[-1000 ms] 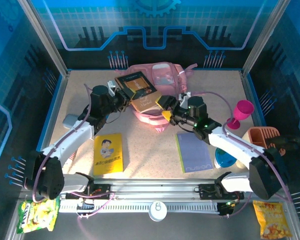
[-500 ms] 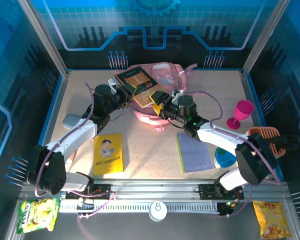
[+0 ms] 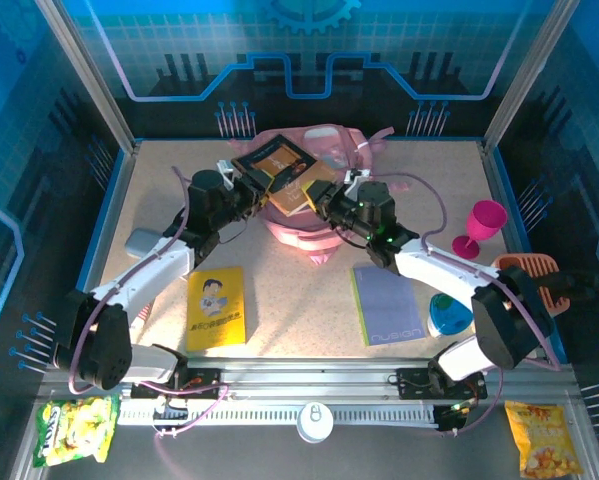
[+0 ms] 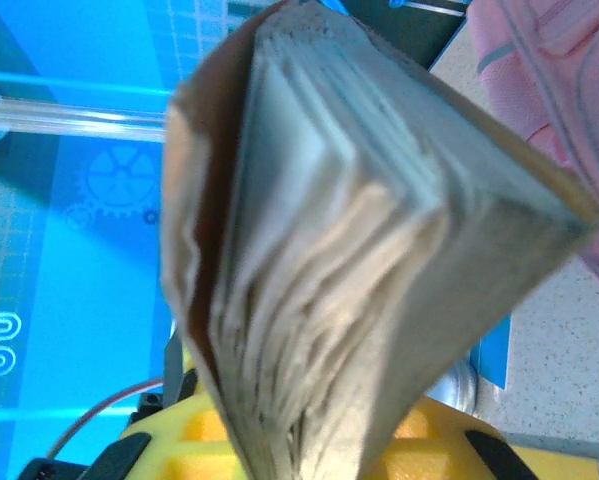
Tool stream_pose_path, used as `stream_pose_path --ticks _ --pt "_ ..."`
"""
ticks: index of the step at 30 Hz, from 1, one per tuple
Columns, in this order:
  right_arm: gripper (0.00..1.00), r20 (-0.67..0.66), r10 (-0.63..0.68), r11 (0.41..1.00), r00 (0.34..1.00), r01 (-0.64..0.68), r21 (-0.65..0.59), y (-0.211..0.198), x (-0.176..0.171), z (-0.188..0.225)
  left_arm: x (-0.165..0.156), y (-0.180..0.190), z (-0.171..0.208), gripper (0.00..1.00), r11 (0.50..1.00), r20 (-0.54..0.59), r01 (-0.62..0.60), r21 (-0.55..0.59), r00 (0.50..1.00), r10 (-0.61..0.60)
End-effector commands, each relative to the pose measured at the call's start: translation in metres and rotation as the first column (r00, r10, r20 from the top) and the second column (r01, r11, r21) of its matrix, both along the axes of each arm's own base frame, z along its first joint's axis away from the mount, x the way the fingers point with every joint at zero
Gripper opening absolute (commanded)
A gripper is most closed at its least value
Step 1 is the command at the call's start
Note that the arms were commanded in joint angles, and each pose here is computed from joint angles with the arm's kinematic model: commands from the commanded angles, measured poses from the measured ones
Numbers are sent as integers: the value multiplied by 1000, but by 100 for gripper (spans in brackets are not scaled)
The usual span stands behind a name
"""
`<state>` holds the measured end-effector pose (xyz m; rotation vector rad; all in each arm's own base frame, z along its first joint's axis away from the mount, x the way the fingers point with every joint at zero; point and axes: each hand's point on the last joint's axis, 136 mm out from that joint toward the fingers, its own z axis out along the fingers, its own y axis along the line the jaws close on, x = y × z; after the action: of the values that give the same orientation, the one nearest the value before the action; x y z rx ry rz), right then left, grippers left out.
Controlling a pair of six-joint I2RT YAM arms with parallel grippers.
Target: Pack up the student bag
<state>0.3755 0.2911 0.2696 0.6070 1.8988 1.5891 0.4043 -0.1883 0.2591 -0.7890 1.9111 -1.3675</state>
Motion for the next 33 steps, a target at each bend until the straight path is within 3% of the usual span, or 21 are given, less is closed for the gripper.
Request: stream_pose_path --ticks 1,5,8,15,19,21,23,27,33 --pt "6 104 -70 995 992 77 -64 -32 4 18 -8 -10 -1 50 984 25 98 150 994 -103" --pt "5 118 -94 978 989 114 -177 -71 0 0 -18 -23 -28 71 882 -17 225 415 971 -240" --pt "4 118 -114 949 986 144 -282 -105 -9 -13 -22 -44 -45 79 738 -33 331 588 922 -387" --pt "4 88 -168 873 982 189 -449 -167 -35 -33 -2 -80 -90 84 319 -164 416 852 790 -591" --pt "5 88 -199 854 976 217 -472 -188 -46 -32 21 -89 -116 81 83 -274 429 899 702 -657" --pt "5 98 -198 853 975 220 -473 -192 -49 -27 28 -92 -124 78 -6 -327 440 898 658 -679" --pt "5 107 -191 852 976 219 -476 -192 -52 -22 36 -96 -134 78 -74 -367 446 892 619 -695" --pt "5 111 -194 849 975 224 -478 -197 -56 -15 55 -95 -155 74 -181 -436 439 880 595 -675" --pt "6 115 -210 843 971 239 -482 -203 -59 -10 74 -99 -177 65 -252 -481 432 866 577 -660"
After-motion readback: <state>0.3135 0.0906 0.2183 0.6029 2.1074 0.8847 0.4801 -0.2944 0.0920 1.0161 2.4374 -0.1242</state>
